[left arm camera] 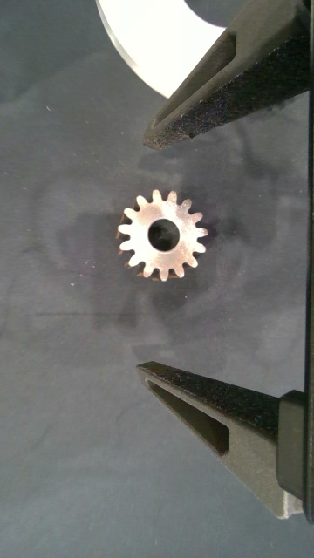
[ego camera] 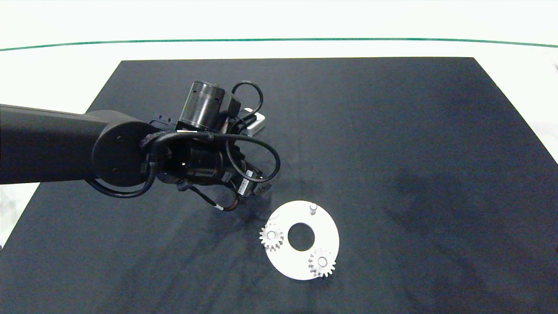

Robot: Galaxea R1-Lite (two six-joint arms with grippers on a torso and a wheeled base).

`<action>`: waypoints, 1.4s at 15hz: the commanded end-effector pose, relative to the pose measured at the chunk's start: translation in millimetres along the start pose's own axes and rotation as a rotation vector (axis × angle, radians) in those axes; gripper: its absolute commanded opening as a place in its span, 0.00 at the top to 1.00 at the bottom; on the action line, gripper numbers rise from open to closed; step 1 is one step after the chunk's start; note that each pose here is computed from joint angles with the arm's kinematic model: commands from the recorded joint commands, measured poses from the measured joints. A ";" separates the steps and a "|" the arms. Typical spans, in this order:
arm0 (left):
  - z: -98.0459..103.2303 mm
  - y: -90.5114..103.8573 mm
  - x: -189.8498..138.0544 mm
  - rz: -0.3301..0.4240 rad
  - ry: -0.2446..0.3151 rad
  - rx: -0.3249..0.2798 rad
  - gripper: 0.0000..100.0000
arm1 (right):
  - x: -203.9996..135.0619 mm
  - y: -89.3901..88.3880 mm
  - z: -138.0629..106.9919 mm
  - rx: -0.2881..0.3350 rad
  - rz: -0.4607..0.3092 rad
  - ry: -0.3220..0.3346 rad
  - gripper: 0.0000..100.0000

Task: Install three planetary gears onto the carrier pins

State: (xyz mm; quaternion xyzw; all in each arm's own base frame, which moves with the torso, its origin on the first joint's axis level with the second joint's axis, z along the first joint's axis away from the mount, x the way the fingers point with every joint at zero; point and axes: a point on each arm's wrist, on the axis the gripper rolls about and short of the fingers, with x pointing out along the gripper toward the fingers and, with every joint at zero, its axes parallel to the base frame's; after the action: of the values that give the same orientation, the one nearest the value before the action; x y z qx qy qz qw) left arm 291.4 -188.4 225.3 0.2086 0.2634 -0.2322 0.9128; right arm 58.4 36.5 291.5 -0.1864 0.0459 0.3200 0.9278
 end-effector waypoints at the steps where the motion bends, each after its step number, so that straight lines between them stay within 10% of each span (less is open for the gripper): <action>1: -4.8 -1.8 6.9 -0.004 0.026 0.005 0.02 | 1.8 0.0 -0.3 -0.001 0.004 0.007 0.00; 21: -12.2 -6.2 17.9 -0.008 0.032 0.009 0.41 | 2.9 0.1 -0.7 -0.001 0.007 0.011 0.00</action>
State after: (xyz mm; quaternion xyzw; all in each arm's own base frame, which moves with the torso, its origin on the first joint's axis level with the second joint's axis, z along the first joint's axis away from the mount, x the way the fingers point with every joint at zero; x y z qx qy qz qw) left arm 297.3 -193.1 203.0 0.2149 0.2786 -0.2338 0.9064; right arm 60.4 37.8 290.5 -0.1871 0.0504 0.3210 0.9270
